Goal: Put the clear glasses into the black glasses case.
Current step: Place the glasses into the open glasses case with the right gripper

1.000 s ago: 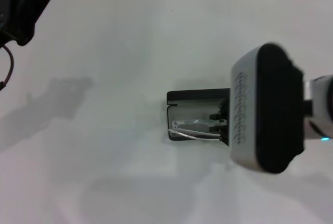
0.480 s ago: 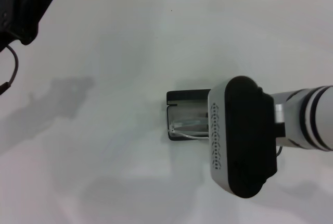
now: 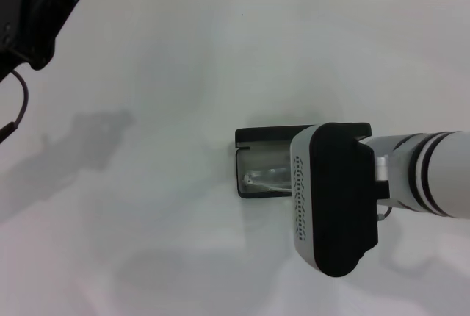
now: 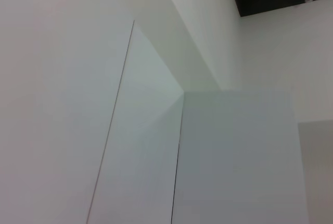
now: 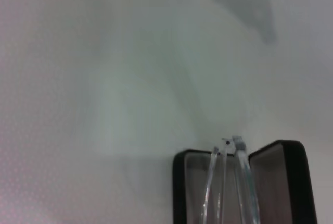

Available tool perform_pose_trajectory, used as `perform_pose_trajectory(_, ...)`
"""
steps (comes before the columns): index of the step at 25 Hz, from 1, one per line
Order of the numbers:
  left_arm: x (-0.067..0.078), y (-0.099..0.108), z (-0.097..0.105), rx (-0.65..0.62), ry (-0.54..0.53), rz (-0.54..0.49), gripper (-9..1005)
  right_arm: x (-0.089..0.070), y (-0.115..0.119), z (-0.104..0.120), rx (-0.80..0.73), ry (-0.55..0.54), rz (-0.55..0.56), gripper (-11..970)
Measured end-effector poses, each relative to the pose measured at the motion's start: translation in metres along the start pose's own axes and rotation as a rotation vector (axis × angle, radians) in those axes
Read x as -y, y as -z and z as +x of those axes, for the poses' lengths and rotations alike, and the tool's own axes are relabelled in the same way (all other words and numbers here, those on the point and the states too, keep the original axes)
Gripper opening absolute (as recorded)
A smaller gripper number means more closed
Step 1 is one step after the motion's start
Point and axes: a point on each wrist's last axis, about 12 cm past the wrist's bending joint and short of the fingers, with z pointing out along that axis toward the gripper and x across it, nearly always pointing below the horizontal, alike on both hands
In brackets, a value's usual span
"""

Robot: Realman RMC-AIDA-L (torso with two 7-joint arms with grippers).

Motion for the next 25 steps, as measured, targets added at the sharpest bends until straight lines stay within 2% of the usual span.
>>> perform_pose_trajectory(25, 0.0035, 0.0017, 0.0044, 0.014, 0.020, 0.000, 89, 0.0002, -0.0099, 0.0075, -0.020, 0.004, 0.023, 153)
